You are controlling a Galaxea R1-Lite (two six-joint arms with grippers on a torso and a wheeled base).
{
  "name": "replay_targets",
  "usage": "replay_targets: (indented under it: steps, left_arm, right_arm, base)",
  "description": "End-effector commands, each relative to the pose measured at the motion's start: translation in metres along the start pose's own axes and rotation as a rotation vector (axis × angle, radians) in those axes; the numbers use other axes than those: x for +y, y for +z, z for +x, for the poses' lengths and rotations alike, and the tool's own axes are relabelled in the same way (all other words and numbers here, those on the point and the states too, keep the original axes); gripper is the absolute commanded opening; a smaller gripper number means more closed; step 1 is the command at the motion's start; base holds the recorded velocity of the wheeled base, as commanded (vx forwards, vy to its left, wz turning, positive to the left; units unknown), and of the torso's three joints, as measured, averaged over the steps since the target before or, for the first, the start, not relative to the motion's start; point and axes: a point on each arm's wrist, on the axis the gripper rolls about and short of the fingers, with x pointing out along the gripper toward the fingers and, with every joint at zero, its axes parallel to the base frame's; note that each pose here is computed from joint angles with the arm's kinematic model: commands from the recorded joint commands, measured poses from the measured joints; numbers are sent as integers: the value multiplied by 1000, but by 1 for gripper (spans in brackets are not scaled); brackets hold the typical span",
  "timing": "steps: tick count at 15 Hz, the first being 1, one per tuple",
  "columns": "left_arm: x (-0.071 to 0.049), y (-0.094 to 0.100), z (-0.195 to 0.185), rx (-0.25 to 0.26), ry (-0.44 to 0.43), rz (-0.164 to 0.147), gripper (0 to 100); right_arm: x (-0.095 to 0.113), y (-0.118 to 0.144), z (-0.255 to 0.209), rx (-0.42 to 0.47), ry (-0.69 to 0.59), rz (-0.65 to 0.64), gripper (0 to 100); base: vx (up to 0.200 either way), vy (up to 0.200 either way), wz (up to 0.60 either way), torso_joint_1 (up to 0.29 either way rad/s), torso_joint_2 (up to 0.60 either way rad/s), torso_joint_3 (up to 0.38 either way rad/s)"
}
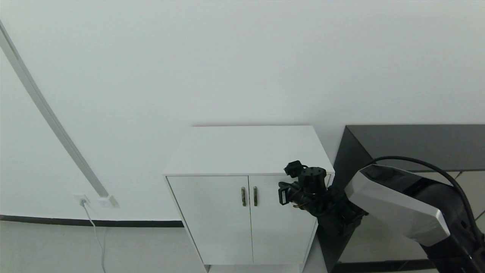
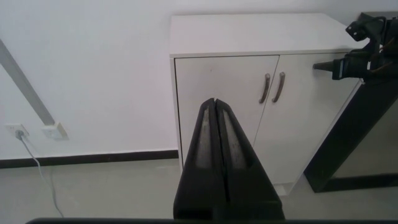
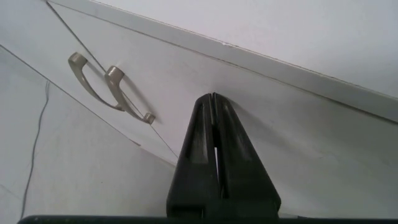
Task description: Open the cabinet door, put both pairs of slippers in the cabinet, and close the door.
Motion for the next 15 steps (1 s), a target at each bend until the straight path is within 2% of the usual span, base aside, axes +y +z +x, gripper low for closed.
replay_targets:
  steps: [1, 4, 6, 9, 11, 15]
  left_arm:
    - [0, 0, 0, 2, -1, 0, 0]
    - [0, 0, 0, 2, -1, 0, 0]
    - [0, 0, 0, 2, -1, 0, 0]
    - [0, 0, 0, 2, 1, 1, 0]
    - [0, 0, 0, 2, 1, 0, 0]
    - [0, 0, 0, 2, 1, 0, 0]
  right_arm:
    - [-1, -2, 1, 2, -3, 0, 0]
    - [3, 6, -16, 11, 3, -3, 0]
    - [15, 28, -45, -9, 33, -9, 0]
    - [22, 45, -81, -44, 56, -9, 0]
    - [17, 56, -108, -61, 47, -5, 0]
    - [-10, 76, -165, -87, -20, 10, 0]
  base:
    - [0, 0, 0, 0, 0, 0]
    - [0, 0, 0, 0, 0, 0]
    - [0, 0, 0, 0, 0, 0]
    - [0, 0, 0, 0, 0, 0]
    - [0, 0, 0, 0, 0, 0]
    - [0, 0, 0, 0, 0, 0]
